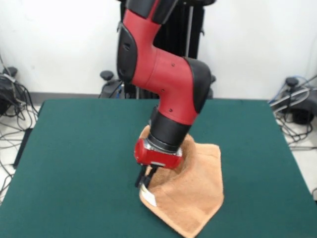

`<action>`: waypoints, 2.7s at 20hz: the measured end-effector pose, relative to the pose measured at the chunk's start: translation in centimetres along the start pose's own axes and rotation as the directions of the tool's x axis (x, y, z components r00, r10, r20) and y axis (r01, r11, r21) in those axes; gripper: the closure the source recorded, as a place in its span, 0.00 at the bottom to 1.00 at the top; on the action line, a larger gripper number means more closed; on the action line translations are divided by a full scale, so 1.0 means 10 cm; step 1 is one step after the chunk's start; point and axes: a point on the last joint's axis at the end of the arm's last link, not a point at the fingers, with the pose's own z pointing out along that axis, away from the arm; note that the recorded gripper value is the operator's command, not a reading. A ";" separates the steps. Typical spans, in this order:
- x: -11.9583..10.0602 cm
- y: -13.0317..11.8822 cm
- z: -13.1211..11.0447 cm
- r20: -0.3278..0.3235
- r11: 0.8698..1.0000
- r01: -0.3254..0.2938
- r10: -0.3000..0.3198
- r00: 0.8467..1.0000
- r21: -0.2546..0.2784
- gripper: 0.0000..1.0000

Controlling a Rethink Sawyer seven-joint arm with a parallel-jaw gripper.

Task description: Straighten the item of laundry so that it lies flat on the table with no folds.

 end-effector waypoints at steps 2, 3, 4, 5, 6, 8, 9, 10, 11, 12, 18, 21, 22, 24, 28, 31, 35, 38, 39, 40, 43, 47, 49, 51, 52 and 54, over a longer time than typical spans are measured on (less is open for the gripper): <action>-0.01 -0.09 -0.03 -0.023 1.000 -0.007 0.007 1.000 -0.006 1.00; -0.01 -0.14 -0.05 -0.031 1.000 -0.010 0.010 0.999 -0.008 1.00; -0.01 -0.17 -0.06 -0.035 1.000 -0.010 0.009 0.999 -0.008 1.00; -0.01 -0.20 -0.07 -0.036 1.000 -0.010 0.009 0.999 -0.008 1.00; -0.02 -0.22 -0.09 -0.034 1.000 -0.009 0.009 0.999 -0.007 1.00; -0.02 -0.24 -0.11 -0.032 1.000 -0.005 0.005 0.999 -0.006 1.00; -0.02 -0.24 -0.11 -0.031 1.000 -0.001 0.001 1.000 -0.007 1.00; -0.01 -0.24 -0.11 -0.032 1.000 0.004 -0.004 0.999 -0.008 1.00; -0.01 -0.23 -0.12 -0.032 1.000 0.008 -0.009 0.999 -0.009 1.00; 0.00 -0.23 -0.12 -0.032 1.000 0.011 -0.011 0.999 -0.010 1.00; 0.01 -0.20 -0.12 -0.028 0.999 0.027 -0.027 0.999 -0.018 1.00; -0.02 -0.19 -0.16 -0.028 0.999 0.022 -0.023 0.999 -0.029 1.00; -0.04 -0.20 -0.17 -0.036 0.999 0.020 -0.021 0.999 -0.032 1.00; -0.06 -0.21 -0.21 -0.051 0.999 0.014 -0.016 0.999 -0.040 1.00; -0.12 -0.22 -0.29 -0.094 0.998 -0.007 0.001 0.996 -0.061 1.00; -0.14 -0.24 -0.34 -0.124 0.997 -0.017 0.008 0.992 -0.069 1.00; -0.19 -0.30 -0.45 -0.177 0.995 -0.045 0.028 0.984 -0.092 1.00; -0.21 -0.36 -0.51 -0.198 0.993 -0.058 0.036 0.979 -0.104 1.00; -0.21 -0.38 -0.52 -0.203 0.992 -0.061 0.038 0.978 -0.107 1.00; -0.20 -0.39 -0.53 -0.206 0.992 -0.062 0.038 0.978 -0.109 1.00; -0.17 -0.44 -0.56 -0.211 0.992 -0.058 0.034 0.977 -0.109 1.00; -0.13 -0.48 -0.56 -0.213 0.993 -0.046 0.022 0.977 -0.107 1.00; -0.11 -0.49 -0.57 -0.213 0.994 -0.037 0.014 0.977 -0.107 1.00; -0.08 -0.48 -0.57 -0.213 0.994 -0.027 0.004 0.977 -0.108 1.00; -0.07 -0.48 -0.58 -0.214 0.994 -0.024 0.000 0.977 -0.109 1.00; -0.04 -0.46 -0.59 -0.218 0.994 -0.018 -0.007 0.976 -0.112 1.00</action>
